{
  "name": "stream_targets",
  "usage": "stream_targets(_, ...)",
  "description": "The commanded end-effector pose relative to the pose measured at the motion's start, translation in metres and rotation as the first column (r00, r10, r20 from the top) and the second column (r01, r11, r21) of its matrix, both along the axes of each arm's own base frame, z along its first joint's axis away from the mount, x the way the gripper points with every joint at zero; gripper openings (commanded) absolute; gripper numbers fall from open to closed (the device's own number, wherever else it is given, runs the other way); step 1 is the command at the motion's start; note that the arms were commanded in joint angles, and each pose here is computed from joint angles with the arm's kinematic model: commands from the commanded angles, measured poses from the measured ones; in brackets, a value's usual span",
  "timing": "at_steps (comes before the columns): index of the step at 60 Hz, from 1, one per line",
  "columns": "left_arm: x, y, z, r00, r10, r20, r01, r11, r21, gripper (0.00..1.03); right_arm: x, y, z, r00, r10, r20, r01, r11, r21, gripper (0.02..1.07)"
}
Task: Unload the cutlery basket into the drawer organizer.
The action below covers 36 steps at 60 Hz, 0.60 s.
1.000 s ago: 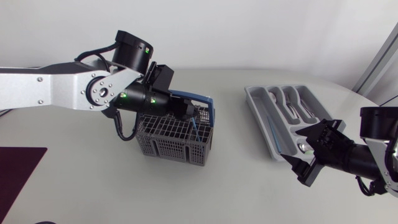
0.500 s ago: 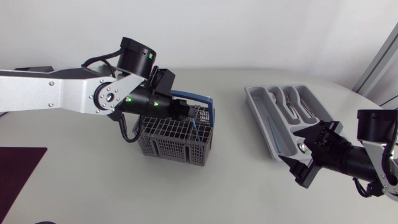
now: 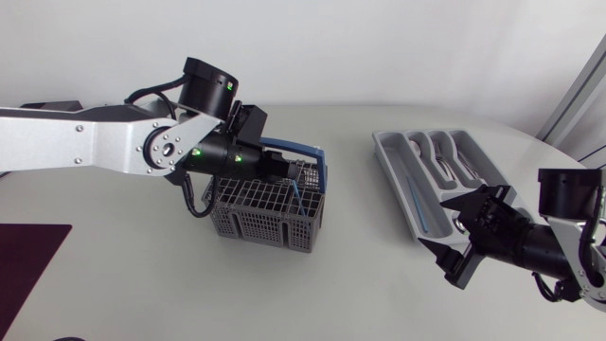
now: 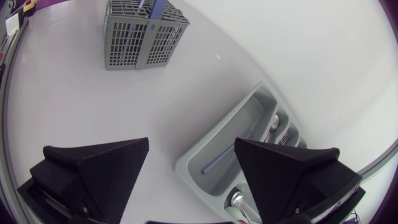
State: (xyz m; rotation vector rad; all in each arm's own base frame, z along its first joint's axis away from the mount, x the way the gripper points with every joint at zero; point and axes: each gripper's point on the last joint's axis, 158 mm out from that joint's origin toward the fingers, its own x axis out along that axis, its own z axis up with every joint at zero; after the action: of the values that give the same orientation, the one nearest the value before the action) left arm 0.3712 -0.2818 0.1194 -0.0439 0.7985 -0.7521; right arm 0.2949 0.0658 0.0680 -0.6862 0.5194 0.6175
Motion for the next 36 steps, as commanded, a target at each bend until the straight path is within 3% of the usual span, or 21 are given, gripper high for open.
stream_targets(1,-0.009,0.0,-0.013,0.999,0.008,-0.037,-0.008,1.0,0.004,0.07,-0.011,0.007,-0.007,1.0,0.003,-0.027,-0.002,1.0,0.024,1.01)
stream_targets(36,-0.028,0.005,0.019,0.997,-0.008,0.076,0.012,0.998,-0.054,0.04,-0.018,0.075,0.022,0.992,0.127,-0.021,-0.123,0.983,0.136,1.01)
